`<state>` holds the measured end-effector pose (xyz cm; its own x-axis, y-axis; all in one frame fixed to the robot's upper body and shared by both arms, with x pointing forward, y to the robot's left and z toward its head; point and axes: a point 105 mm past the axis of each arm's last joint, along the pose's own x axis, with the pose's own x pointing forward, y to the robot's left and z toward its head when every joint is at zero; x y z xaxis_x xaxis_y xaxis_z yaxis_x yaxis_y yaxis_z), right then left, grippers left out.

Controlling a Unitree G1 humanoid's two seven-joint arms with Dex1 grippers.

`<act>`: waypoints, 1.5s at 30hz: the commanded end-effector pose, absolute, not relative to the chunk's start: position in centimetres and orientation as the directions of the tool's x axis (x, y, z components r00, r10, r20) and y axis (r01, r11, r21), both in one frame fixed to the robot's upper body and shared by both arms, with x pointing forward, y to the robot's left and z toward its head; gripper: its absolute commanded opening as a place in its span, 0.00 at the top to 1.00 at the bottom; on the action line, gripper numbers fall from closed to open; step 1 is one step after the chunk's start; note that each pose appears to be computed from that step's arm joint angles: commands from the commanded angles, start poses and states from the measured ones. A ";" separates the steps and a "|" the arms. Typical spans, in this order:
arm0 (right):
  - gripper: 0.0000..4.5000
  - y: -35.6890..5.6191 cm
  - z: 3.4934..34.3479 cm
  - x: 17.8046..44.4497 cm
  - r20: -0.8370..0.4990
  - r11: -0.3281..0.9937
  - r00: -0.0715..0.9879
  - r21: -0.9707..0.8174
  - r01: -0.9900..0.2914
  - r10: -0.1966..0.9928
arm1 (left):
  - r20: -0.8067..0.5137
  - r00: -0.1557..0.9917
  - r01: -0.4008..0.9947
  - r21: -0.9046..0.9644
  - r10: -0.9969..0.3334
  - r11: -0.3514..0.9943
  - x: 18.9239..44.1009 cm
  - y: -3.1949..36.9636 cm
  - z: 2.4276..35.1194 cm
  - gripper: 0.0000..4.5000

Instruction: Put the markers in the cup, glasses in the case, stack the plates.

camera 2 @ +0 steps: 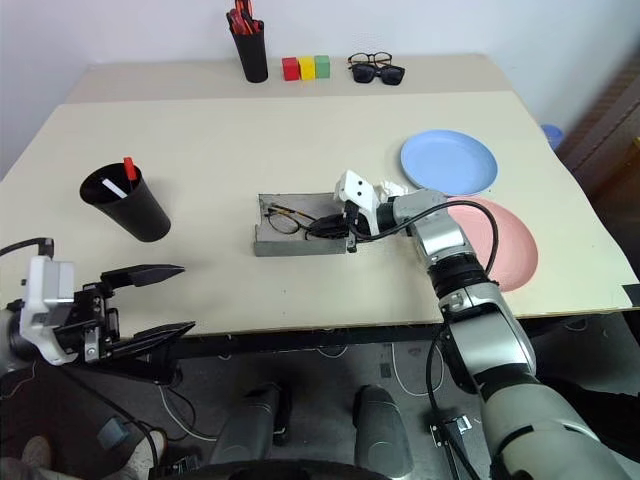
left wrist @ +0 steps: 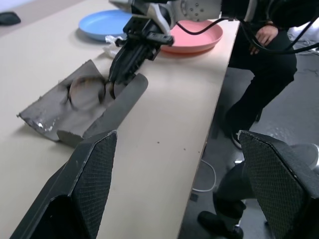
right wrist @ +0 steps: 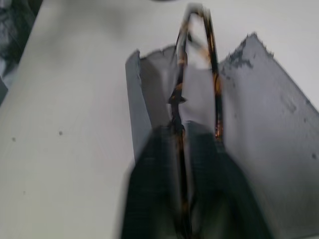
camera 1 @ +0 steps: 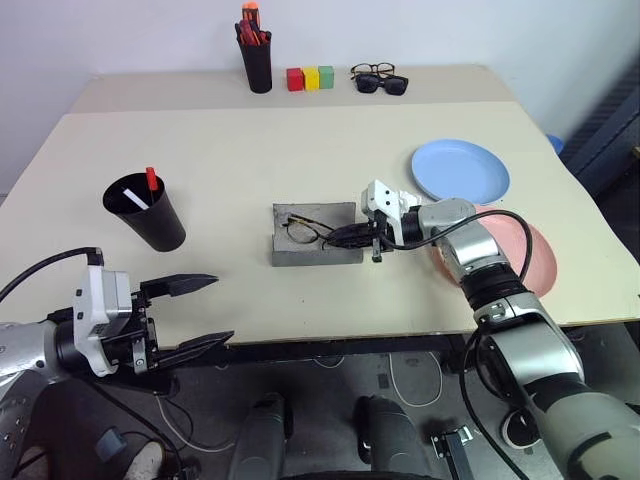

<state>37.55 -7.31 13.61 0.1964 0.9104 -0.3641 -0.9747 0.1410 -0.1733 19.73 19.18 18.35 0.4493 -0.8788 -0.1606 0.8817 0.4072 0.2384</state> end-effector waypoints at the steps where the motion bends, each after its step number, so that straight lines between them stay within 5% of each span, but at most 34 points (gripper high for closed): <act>1: 0.46 -7.7 15.4 38.1 -0.340 0.162 0.241 -0.242 -0.957 0.909 | -0.149 0.456 0.872 0.271 -0.877 0.407 20.0 19.2 18.8 0.11; 2: 0.37 -7.8 15.7 38.2 -0.330 0.171 0.249 -0.249 -0.953 0.910 | -0.146 0.459 0.871 0.269 -0.877 0.411 20.1 19.2 18.8 0.11; 8: 0.37 -10.3 19.2 37.3 -0.231 0.263 0.333 -0.287 -0.921 0.914 | -0.036 0.559 0.807 0.254 -0.828 0.533 22.9 18.7 20.1 0.11; 14: 0.37 -16.7 19.8 32.3 -0.186 0.394 0.448 -0.266 -0.880 0.875 | 0.038 0.557 0.802 0.234 -0.830 0.549 26.3 15.8 20.8 0.11; 17: 0.35 -19.5 18.5 29.8 -0.183 0.460 0.534 -0.330 -0.824 0.825 | 0.043 0.577 0.792 0.217 -0.816 0.571 28.1 15.0 20.6 0.31; 22: 0.35 -22.5 16.1 25.6 -0.204 0.544 0.638 -0.372 -0.752 0.743 | 0.045 0.666 0.717 0.237 -0.745 0.655 32.3 13.8 20.8 0.85; 34: 0.35 -24.8 13.2 20.9 -0.244 0.662 0.746 -0.348 -0.664 0.620 | -0.189 0.794 0.606 0.327 -0.578 0.725 42.4 12.3 20.8 0.85; 45: 0.35 -25.6 13.7 21.6 -0.172 0.723 0.807 -0.368 -0.585 0.565 | -0.381 0.778 0.623 0.574 -0.500 0.532 46.4 9.1 19.0 0.85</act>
<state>21.61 -25.45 12.87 0.7916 0.5713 -0.2168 -0.6091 0.7095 -0.3544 46.13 9.78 17.49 0.7729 -0.4874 -0.4062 0.6343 0.5812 0.5097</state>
